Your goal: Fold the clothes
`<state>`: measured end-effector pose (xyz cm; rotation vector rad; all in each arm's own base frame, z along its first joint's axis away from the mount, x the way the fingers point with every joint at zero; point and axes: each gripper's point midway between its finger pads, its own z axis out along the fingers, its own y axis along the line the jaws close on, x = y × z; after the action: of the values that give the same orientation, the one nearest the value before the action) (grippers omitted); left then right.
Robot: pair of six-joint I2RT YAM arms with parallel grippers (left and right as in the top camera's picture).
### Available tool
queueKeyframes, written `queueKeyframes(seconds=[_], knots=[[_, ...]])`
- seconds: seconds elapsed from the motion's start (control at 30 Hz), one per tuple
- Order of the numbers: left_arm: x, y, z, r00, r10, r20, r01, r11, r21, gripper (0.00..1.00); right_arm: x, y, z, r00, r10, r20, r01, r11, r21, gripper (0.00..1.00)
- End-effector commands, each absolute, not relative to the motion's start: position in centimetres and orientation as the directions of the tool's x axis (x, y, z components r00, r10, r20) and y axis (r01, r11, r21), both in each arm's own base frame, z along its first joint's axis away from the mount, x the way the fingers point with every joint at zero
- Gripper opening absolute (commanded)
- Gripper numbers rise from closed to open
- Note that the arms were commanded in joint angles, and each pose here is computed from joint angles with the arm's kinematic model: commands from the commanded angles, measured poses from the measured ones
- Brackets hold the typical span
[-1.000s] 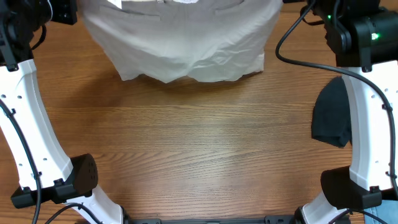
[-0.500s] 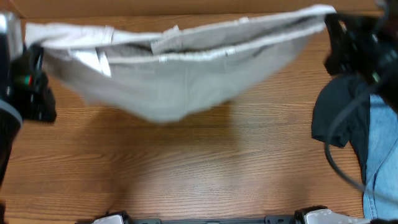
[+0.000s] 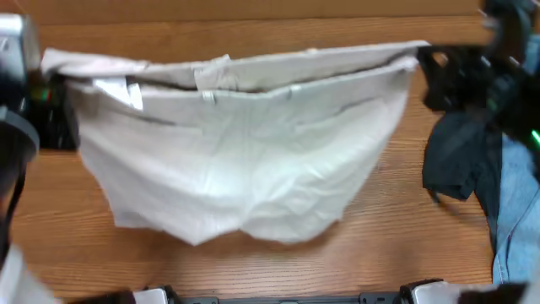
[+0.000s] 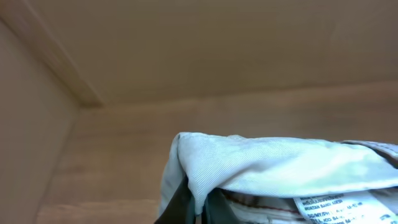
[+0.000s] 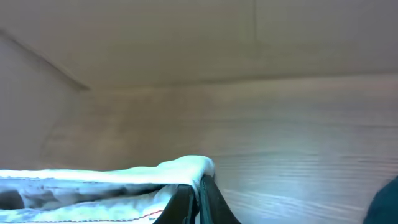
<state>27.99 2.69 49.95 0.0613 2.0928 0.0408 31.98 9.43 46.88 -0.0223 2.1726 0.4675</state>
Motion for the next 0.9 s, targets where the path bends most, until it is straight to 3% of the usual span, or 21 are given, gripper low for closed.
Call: queueKeyframes(seconds=[0.0,0.03,0.1,0.13,0.17,0.2,0.33,0.5,0.67,0.87], knots=[[37.0,6.1,43.1,-0.666,0.003,-0.746,-0.042,0.998,0.042,0.05,40.1,8.8,41.0,-0.688,0.165,-0.707,-0.061,0.957,0.283,0.04],[39.0,6.4,41.4,-0.692,-0.002,-0.722,-0.035,0.999,0.031,0.07,42.1,9.2,39.4,-0.704,0.162,-0.691,-0.057,0.958,0.283,0.04],[43.4,7.0,37.7,-0.733,-0.012,-0.680,-0.020,1.000,0.003,0.33,46.6,10.2,36.0,-0.724,0.158,-0.671,-0.058,0.956,0.287,0.08],[45.3,7.3,36.1,-0.743,-0.014,-0.670,-0.017,1.000,-0.002,0.48,48.7,10.6,34.5,-0.723,0.157,-0.673,-0.058,0.956,0.286,0.40],[46.9,7.7,34.6,-0.752,-0.016,-0.659,-0.017,1.000,-0.004,0.81,51.0,10.9,32.9,-0.718,0.151,-0.679,-0.065,0.957,0.282,0.69],[48.2,7.9,32.9,-0.765,-0.021,-0.643,-0.019,1.000,-0.010,1.00,52.3,11.2,31.6,-0.720,0.152,-0.678,-0.064,0.957,0.282,0.80],[48.4,9.4,31.6,-0.790,-0.033,-0.612,-0.074,0.996,0.041,1.00,52.6,10.5,30.3,-0.738,0.116,-0.664,-0.071,0.966,0.248,0.91],[45.6,9.7,34.8,-0.769,-0.036,-0.638,-0.102,0.992,0.067,1.00,49.3,9.2,31.2,-0.775,0.099,-0.624,-0.046,0.976,0.211,0.93],[39.7,8.2,40.7,-0.705,-0.039,-0.709,-0.116,0.991,0.061,1.00,44.3,8.2,33.4,-0.806,0.096,-0.584,-0.026,0.980,0.197,0.93],[32.9,5.2,43.7,-0.684,-0.087,-0.725,-0.090,0.995,-0.035,1.00,38.8,7.5,35.3,-0.836,0.091,-0.541,-0.018,0.981,0.193,0.89]])
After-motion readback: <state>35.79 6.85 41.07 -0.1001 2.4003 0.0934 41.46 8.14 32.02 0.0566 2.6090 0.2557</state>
